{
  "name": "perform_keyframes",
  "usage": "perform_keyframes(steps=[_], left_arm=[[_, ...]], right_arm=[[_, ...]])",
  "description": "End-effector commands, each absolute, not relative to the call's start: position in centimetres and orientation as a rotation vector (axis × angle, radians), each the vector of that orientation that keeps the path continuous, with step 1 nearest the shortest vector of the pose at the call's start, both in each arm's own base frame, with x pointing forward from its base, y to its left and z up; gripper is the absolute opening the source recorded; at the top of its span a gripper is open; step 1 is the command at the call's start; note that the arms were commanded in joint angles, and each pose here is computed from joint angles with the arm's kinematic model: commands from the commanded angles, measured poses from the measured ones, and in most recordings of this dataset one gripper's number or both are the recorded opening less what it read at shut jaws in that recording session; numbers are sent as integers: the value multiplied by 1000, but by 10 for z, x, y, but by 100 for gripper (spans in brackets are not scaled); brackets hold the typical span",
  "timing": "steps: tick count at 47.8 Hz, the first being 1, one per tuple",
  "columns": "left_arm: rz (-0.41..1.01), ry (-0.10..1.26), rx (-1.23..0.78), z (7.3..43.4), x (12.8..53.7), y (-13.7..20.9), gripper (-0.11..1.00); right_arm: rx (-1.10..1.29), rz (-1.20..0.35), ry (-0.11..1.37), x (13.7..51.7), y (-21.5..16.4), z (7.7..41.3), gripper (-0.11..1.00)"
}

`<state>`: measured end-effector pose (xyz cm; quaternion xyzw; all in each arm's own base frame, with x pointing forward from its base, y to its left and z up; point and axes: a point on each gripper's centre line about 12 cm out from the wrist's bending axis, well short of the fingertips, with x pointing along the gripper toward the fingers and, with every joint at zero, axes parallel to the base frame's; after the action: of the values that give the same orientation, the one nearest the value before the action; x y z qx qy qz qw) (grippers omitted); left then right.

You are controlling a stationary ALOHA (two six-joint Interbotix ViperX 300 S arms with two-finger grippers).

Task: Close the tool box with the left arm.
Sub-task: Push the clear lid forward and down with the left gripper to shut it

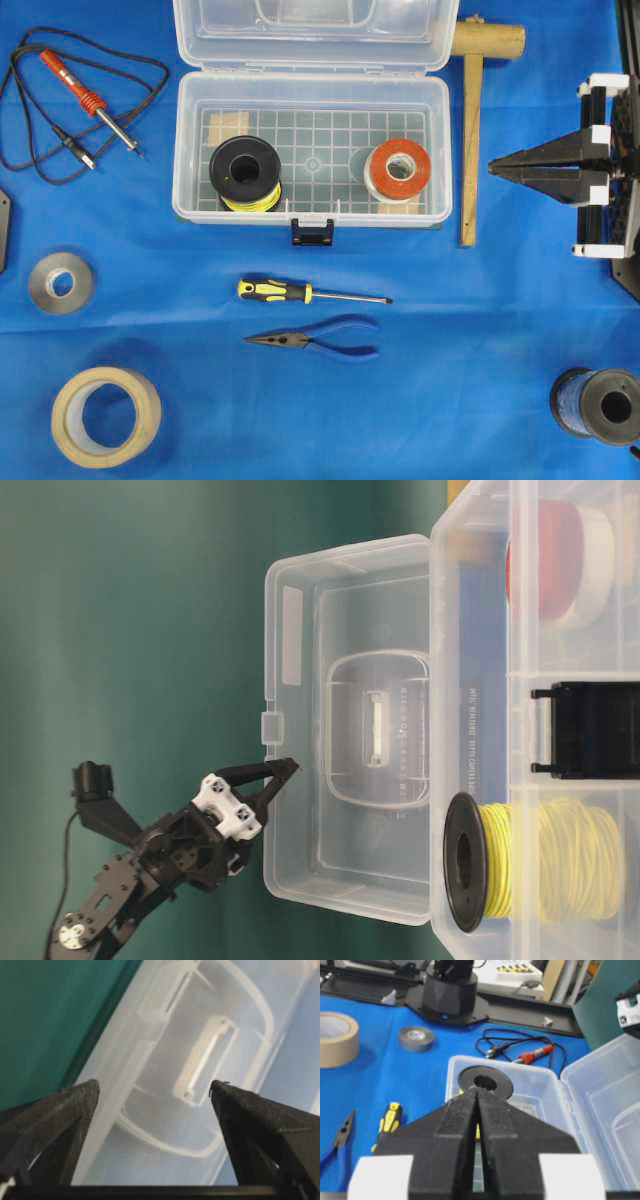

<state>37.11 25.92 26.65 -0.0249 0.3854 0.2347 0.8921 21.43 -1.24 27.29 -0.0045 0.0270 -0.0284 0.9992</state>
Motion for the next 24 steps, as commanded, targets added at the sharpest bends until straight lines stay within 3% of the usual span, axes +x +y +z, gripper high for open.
perform_keyframes(steps=[1, 24], left_arm=[[428, 775, -32, 287, 381, 229, 93], [308, 745, -53, 304, 361, 144, 93]], right_arm=[[-11, -60, 45, 216, -13, 276, 0], [-18, -73, 44, 215, -16, 277, 0]])
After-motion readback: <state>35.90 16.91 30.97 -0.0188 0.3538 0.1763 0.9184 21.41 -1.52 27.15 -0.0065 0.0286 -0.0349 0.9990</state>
